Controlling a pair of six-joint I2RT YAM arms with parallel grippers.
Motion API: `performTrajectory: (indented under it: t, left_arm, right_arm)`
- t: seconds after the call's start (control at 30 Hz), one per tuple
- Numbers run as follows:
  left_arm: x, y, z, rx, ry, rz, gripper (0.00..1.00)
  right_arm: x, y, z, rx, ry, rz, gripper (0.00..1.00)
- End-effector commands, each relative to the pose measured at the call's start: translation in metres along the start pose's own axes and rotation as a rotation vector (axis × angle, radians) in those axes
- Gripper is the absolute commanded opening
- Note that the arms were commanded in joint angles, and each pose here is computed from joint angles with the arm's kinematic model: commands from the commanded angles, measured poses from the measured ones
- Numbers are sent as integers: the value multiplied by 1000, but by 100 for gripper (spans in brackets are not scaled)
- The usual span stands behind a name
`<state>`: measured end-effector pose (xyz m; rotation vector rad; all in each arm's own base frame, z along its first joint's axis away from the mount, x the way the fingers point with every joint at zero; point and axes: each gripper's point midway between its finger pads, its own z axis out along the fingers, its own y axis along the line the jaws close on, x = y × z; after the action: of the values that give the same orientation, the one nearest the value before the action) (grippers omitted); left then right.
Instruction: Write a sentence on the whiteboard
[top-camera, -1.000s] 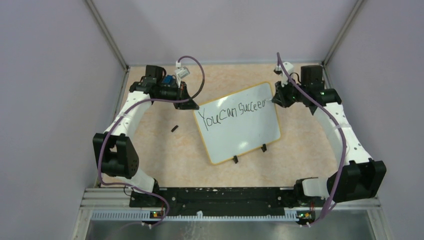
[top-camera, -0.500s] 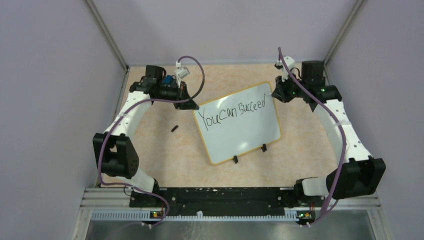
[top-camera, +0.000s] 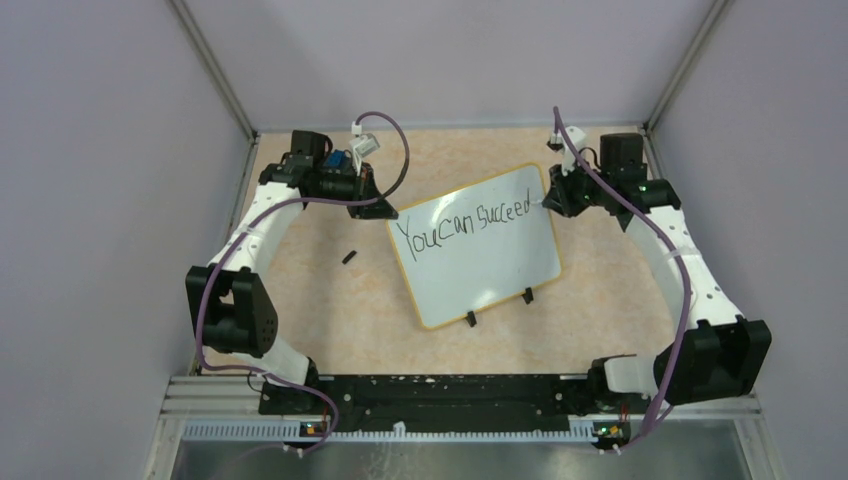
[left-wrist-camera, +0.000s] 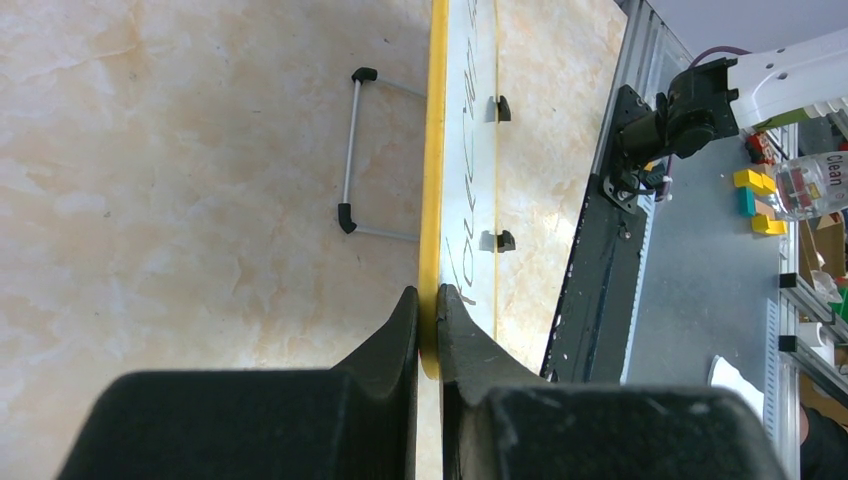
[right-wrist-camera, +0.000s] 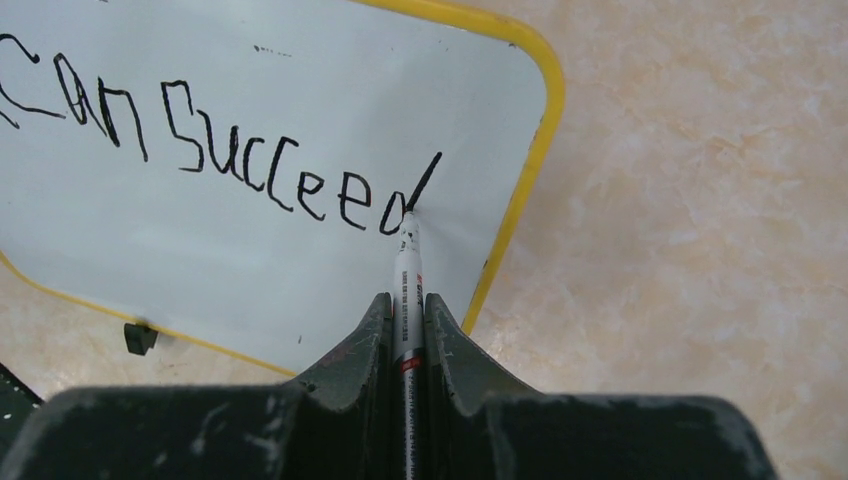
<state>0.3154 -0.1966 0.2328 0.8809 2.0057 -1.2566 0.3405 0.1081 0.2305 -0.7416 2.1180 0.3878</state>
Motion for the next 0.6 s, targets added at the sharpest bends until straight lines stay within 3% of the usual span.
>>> performTrajectory:
  t: [0.0,0.57]
  left_arm:
    - [9,-9,6,16,26,29,0]
    - [10,-9,6,17,26,27,0]
  right_arm:
    - [0,2,-4,5,-19,-23,0]
    - [8,-4,-14,46,15,-49,0]
